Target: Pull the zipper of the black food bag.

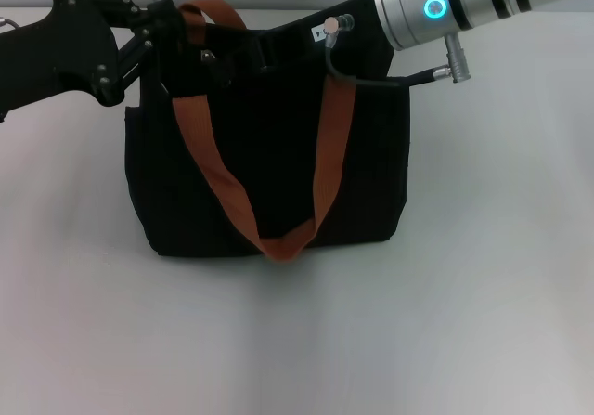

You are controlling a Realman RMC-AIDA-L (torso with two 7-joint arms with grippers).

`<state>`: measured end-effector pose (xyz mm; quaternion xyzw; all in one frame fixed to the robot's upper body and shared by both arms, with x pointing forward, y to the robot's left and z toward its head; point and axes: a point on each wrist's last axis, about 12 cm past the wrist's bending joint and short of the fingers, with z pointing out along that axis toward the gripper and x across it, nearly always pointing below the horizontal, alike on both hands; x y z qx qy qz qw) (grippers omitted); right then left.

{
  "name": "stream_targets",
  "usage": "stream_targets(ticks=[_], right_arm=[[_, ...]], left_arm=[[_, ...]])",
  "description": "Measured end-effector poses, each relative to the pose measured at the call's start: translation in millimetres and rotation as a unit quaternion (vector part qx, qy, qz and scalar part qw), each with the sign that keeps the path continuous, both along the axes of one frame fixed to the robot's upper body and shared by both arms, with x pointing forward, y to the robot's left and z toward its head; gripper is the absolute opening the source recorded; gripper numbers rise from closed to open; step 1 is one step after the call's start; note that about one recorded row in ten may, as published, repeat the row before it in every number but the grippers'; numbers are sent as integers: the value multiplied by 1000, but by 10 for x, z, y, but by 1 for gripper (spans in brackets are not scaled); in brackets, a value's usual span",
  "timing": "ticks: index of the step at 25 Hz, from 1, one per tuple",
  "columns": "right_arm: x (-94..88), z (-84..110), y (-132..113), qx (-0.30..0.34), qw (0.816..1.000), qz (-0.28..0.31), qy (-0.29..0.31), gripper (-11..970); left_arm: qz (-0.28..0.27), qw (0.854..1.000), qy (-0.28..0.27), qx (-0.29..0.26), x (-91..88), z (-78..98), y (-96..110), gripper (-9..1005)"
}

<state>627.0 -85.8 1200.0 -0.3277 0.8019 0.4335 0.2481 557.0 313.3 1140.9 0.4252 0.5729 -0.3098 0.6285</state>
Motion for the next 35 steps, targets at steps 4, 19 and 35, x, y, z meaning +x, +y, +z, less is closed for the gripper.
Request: stream_targets(ticks=[4, 19, 35], right_arm=[[2, 25, -14, -9, 1000, -6, -4, -2], [-26, 60, -253, -40, 997, -57, -19, -2], [-182, 56, -658, -55, 992, -106, -33, -3]], left_arm=[[1, 1000, 0, 0, -3, -2, 3, 83], [15, 1000, -2, -5, 3, 6, 48, 83], [18, 1000, -3, -4, 14, 16, 64, 84]])
